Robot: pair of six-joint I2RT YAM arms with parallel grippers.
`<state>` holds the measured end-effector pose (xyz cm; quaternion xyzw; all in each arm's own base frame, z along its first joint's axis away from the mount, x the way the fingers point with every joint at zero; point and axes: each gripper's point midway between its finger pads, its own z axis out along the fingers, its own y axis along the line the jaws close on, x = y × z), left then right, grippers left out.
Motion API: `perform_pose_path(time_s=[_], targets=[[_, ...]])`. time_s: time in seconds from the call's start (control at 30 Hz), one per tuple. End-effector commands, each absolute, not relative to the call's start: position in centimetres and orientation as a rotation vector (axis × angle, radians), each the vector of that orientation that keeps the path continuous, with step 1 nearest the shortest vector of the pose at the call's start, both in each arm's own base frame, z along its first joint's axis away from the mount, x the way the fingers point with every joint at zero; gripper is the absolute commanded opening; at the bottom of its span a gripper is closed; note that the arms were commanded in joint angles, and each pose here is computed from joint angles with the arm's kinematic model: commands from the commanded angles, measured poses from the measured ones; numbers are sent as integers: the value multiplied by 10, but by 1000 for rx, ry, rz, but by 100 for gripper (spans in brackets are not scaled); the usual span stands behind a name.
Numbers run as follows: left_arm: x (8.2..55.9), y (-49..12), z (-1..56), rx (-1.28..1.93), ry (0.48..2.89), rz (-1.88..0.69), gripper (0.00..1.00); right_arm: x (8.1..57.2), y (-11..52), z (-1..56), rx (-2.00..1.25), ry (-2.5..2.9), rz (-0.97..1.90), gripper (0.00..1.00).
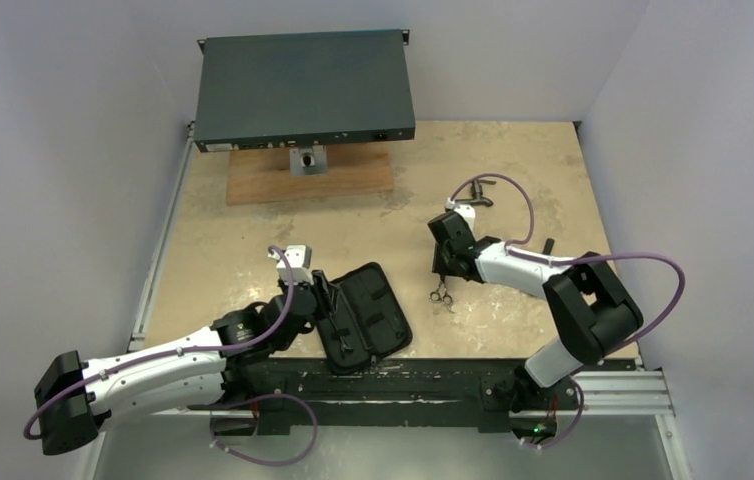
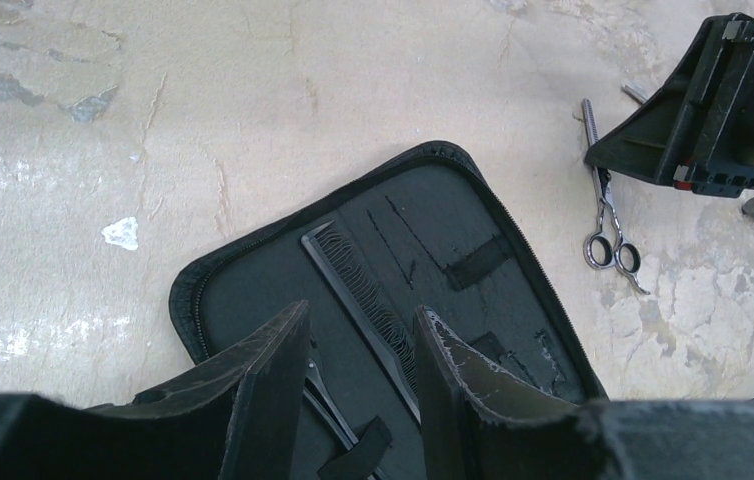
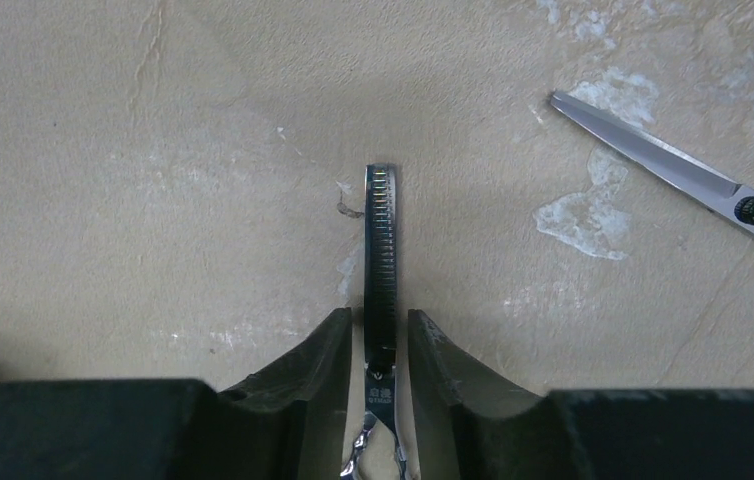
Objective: Sort the hair-cutting tools
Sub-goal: Pick up the scissors from the center of the board.
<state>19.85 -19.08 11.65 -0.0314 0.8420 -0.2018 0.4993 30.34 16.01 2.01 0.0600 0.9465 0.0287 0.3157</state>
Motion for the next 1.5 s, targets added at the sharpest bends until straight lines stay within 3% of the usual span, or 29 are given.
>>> perform_pose_path(time_s=[0.0, 0.13, 0.5, 0.8, 0.83, 1.13, 1.47], targets=[[202, -190, 122, -92, 2017, -489, 42, 302, 159, 32, 183, 2473, 104, 29], [203, -191, 122, -93, 2017, -488, 42, 297, 159, 34, 179, 2487, 115, 33], [203, -195, 126, -85, 2018, -498, 42, 286, 164, 23, 167, 2539, 159, 31], [204, -188, 137, -105, 1995, -497, 42, 282, 164, 23, 156, 2540, 174, 4], [204, -188, 137, -104, 1994, -494, 42, 283, 163, 27, 155, 2528, 172, 0], [207, -191, 141, -101, 1990, -480, 42, 282, 160, 102, 90, 2355, 218, 0], [210, -195, 144, -94, 1991, -472, 42, 230, 206, 181, -145, 2248, 355, 0]])
